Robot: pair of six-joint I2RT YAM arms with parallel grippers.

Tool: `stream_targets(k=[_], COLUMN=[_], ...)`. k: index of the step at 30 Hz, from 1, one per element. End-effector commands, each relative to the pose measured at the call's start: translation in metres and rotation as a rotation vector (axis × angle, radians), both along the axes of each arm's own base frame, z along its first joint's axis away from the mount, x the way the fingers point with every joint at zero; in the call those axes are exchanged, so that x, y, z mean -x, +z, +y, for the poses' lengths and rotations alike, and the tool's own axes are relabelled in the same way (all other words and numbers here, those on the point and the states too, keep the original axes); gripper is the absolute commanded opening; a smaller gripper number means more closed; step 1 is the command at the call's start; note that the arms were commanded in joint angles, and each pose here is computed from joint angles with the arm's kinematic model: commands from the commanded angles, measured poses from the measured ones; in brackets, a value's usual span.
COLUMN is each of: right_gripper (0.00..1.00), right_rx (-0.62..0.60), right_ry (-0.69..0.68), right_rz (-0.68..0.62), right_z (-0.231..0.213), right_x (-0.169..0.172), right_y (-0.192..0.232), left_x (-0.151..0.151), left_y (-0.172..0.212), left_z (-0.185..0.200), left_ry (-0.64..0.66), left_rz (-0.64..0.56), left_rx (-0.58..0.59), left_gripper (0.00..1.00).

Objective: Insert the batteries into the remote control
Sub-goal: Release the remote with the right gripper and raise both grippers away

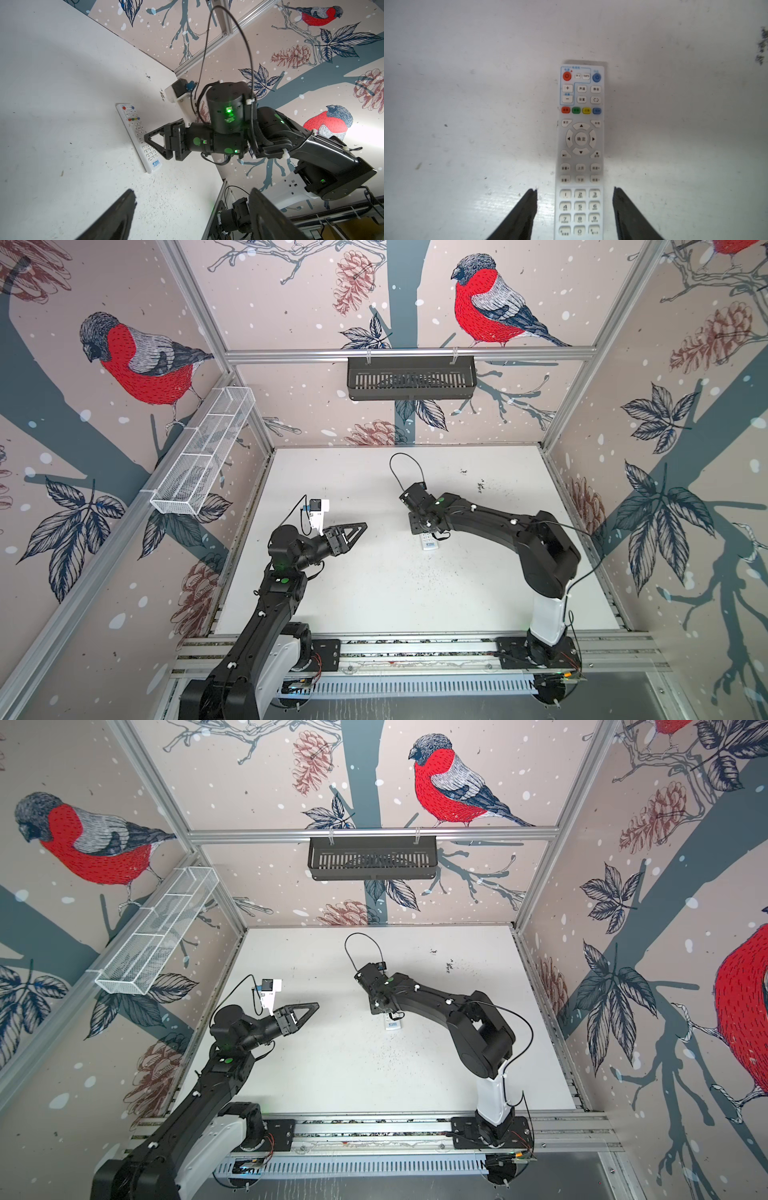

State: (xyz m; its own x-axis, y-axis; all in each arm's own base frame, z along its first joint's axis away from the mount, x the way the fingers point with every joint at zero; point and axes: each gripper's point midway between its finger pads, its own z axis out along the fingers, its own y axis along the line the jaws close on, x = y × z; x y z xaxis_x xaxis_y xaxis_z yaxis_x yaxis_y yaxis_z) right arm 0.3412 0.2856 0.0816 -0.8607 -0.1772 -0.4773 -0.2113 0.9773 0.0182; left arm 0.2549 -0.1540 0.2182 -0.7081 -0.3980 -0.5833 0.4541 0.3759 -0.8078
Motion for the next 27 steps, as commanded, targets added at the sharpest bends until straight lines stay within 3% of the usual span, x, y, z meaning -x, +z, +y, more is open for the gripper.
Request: stream_targets(k=[1,5,6,9,14,19,23,27], right_gripper=[0.68,0.87,0.91,1.0,0.99,1.0,1.0,0.99], right_rx=[-0.168,-0.149,-0.127,-0.087,-0.107,0.003,0.088,0.067], right_ry=[0.098,0.094,0.086,0.034,-0.094,-0.192,-0.27,-0.272], right_rz=[0.004,-0.077,-0.097,-0.166,-0.331,-0.574,-0.82,-0.858], right_z=[0.013,-0.021,-0.034,-0.073,-0.14,-0.196,-0.231,-0.249], right_x=[0.005,-0.005,-0.007,-0.016,-0.028,-0.029,-0.026,-0.03], right_y=[0.022,0.041,0.043,0.055,0.082,0.105,0.123,0.114], left_x=[-0.01,-0.024,-0.028,-0.04,-0.06,-0.086,-0.114,-0.14], left_y=[-0.006,-0.009,-0.012,-0.016,-0.022,-0.038,-0.046,-0.039], left_z=[0.004,0.007,0.008,0.008,0.01,0.028,0.066,0.103], left_ry=[0.029,0.059,0.065,0.07,0.087,0.186,0.377,0.574], left_rz=[0.006,0.023,0.036,0.06,0.093,0.148,0.133,0.043], left_rx=[-0.064,-0.133,-0.16,-0.241,-0.379,-0.598,-0.78,-0.862], left_gripper=[0.85,0.87,0.93,0.97,0.97,0.97,0.97,0.97])
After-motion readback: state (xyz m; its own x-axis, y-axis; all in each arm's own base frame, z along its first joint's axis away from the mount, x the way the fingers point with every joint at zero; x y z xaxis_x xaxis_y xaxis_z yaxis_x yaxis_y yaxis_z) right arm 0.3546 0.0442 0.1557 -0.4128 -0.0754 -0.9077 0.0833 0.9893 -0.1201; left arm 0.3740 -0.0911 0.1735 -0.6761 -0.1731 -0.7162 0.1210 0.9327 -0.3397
